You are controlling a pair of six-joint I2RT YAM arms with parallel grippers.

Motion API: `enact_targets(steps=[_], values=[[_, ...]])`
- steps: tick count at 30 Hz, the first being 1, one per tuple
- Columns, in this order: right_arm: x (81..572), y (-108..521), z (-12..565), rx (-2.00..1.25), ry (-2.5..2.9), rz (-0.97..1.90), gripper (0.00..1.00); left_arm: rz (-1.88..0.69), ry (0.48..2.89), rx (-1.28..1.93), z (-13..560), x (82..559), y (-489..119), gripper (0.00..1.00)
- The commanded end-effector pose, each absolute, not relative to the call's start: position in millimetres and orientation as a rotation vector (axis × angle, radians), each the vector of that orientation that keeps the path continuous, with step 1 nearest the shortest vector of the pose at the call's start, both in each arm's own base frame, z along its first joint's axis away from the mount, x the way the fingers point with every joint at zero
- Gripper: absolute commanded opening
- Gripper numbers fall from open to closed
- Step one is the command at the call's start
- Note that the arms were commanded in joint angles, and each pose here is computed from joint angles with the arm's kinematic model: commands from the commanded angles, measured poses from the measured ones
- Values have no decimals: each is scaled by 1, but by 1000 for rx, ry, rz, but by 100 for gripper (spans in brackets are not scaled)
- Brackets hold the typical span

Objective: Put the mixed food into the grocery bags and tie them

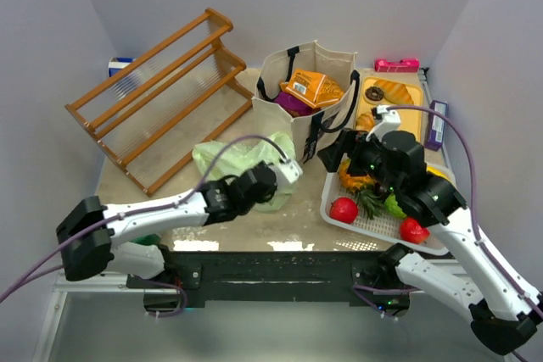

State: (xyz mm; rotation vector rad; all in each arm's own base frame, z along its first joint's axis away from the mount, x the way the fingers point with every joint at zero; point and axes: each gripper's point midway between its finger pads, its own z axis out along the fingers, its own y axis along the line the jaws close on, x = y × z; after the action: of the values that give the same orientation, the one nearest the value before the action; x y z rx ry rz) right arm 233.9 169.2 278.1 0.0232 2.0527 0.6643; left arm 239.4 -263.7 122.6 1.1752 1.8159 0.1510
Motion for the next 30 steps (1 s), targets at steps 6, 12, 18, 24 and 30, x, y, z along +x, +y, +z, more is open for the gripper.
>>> enact_targets(steps=[6, 12, 18, 24, 30], values=[[206, 183, 359, -193, 1728, 877, 84, -450, 2002, 577, 243, 274, -271, 0], [194, 240, 342, -364, 1741, 1051, 73, -708, 2063, 442, 246, 299, -251, 0], [159, 317, 307, -569, 1860, 971, 70, -843, 2108, 400, 233, 304, -246, 0], [147, 362, 293, -609, 1873, 907, 67, -821, 2100, 391, 232, 305, -239, 0], [189, 363, 248, -361, 1955, 679, 65, -894, 2081, 409, 237, 295, -245, 0]])
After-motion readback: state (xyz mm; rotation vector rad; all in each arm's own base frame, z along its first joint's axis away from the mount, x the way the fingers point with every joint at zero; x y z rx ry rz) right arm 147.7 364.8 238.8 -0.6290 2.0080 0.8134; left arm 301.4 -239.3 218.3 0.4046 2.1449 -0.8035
